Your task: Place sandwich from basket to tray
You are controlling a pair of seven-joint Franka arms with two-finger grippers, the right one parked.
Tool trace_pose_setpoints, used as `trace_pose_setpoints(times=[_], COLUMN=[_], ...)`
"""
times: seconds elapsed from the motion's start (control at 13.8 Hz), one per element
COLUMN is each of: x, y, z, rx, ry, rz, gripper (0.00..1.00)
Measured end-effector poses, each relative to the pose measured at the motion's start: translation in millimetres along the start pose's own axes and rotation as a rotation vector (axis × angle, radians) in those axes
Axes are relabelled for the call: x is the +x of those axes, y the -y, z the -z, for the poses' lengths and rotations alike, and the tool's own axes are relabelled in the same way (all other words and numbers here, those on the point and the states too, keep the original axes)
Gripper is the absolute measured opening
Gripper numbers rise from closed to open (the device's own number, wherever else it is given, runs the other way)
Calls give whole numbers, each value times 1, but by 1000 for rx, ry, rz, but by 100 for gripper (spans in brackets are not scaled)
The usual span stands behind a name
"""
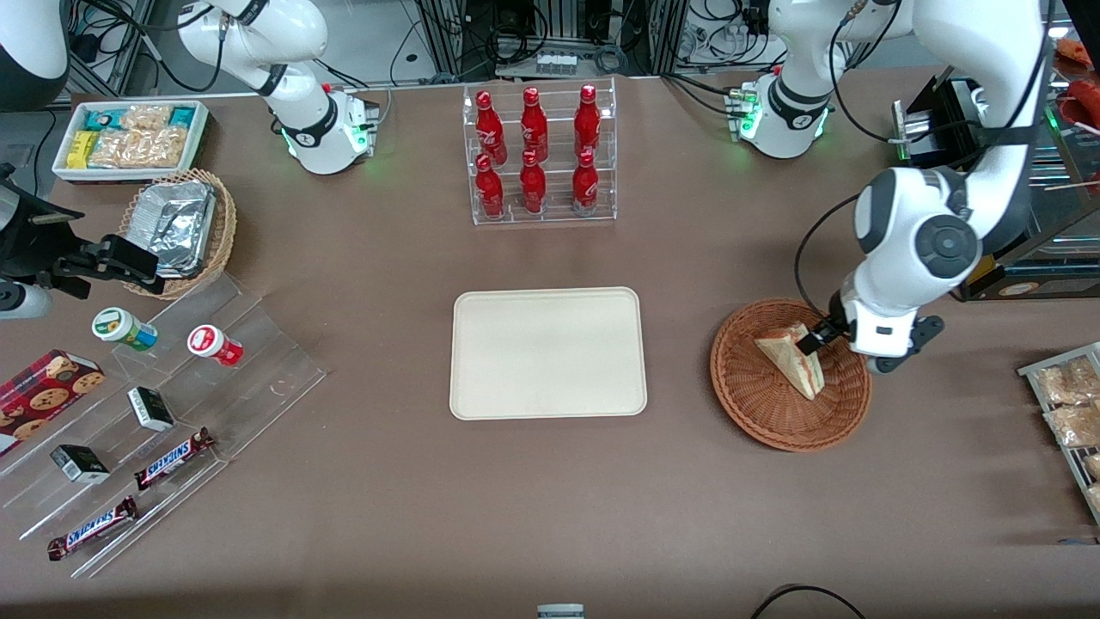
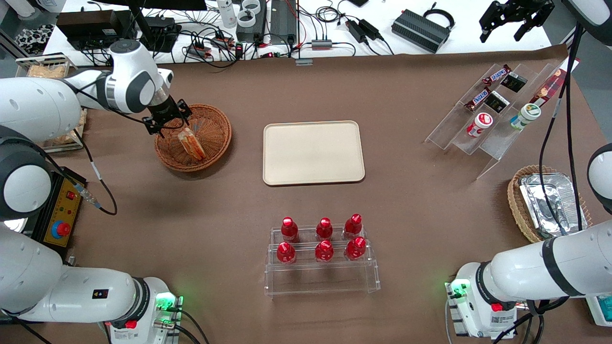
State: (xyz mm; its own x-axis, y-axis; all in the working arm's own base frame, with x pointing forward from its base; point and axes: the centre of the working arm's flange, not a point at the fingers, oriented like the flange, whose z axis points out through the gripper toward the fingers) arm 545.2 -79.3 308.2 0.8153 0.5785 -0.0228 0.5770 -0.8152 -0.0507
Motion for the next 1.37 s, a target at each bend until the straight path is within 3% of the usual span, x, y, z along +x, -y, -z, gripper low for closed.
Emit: trace_pose_setpoints(times=[0.36,0.51,0.8,0.94,1.23,1.37], x=[-2,-4,-5,-4,2,-13], y=[-1,-4,-6,-8,-21,-45], z=[-34,-46,-53,-49,6,54], rx=[-5,1,4,6,104,124], ry=[4,14,17,18,70,75], rz=[0,-2,16,18,-16,-65], gripper=[100,95,50,33,25,22])
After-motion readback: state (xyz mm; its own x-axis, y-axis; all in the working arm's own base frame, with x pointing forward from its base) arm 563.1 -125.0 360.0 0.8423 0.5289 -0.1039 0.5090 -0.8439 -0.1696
